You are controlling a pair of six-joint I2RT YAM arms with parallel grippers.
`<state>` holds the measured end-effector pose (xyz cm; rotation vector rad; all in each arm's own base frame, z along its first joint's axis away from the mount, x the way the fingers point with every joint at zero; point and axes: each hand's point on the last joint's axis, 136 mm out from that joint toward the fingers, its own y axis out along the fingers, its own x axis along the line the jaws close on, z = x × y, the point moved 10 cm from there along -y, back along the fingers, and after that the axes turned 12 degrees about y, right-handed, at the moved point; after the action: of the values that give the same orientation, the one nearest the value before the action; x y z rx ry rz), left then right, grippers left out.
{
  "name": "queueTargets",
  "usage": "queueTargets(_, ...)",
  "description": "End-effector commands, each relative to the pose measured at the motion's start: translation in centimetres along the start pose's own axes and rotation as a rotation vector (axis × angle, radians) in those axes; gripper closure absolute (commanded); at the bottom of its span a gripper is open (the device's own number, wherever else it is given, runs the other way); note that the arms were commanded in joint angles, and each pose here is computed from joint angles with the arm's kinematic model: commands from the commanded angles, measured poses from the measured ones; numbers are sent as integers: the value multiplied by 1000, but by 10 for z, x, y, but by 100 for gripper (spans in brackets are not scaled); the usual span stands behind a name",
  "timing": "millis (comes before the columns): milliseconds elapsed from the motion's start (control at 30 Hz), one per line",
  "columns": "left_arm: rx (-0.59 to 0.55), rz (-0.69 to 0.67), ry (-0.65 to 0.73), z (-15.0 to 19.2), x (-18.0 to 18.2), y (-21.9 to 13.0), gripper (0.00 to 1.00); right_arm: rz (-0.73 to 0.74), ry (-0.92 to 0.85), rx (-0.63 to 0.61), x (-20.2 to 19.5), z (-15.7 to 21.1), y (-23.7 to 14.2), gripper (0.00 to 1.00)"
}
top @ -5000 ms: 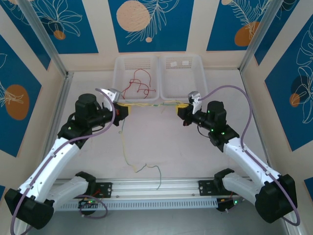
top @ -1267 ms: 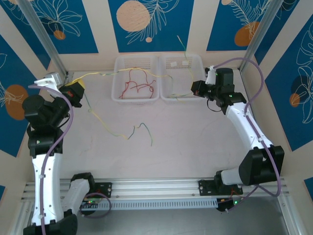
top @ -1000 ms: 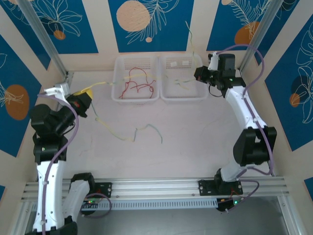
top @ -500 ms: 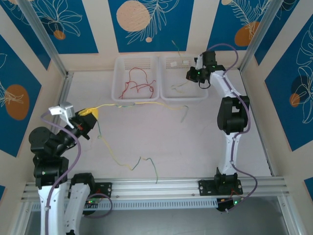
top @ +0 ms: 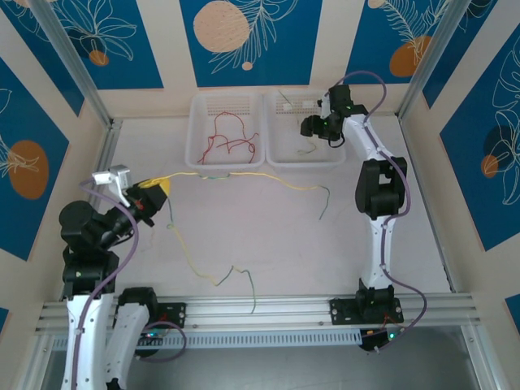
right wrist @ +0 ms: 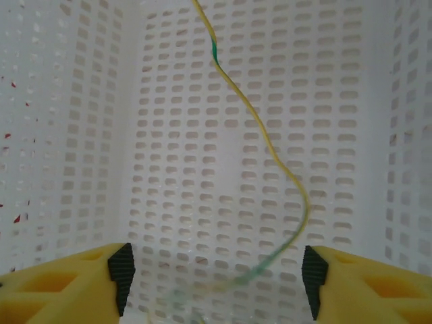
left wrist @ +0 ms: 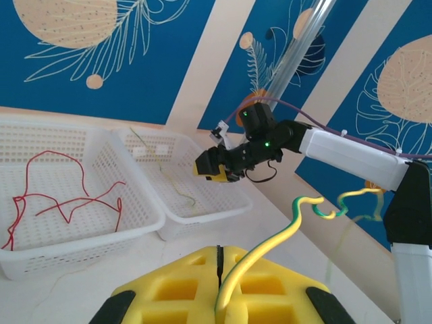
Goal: Untangle the cables
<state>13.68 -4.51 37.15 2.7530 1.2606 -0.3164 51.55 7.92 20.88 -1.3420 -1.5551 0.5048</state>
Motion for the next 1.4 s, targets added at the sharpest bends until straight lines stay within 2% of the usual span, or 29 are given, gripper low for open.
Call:
queueTargets(0,0,14,30,-2,0,5,100,43,-70,-75,22,-8,-41,26)
queueTargets(33,15,9,33,0,1,7,100,45,-73,-91,24,-10,-50,23)
queueTargets(200,104,-14,83,12,7,26,100,41,-116,-189,41,-17,-112,23)
queueTargets(300,159,-12,111,19,11,45,100,-50,-203,-250,63,0,-154,23)
queueTargets(400,169,-15,143,22,13,64,100,-278,-331,-293,90,37,-195,23)
queueTargets(500,165,-18,173,21,13,79,100,-522,-403,-320,105,80,-227,16)
queueTargets(533,168,-8,180,21,12,85,100,-604,-440,-316,111,98,-234,12)
queueTargets(567,167,0,186,19,11,89,100,-664,-491,-309,119,117,-237,2)
queueTargets(733,141,59,197,15,4,104,100,-736,-698,-258,153,192,-217,0)
queueTargets(833,127,61,201,13,1,109,100,-807,-738,-206,167,219,-202,1)
queueTargets(1067,86,6,196,9,-4,114,100,-867,-849,-166,218,279,-174,1)
queueTargets(1167,66,-22,180,10,-4,115,100,-877,-876,-195,235,301,-160,1)
queueTargets(1267,52,-21,164,10,-6,116,100,-877,-838,-207,248,309,-145,1)
queueTargets(1367,34,-26,147,11,-7,116,100,-870,-777,-269,260,314,-135,0)
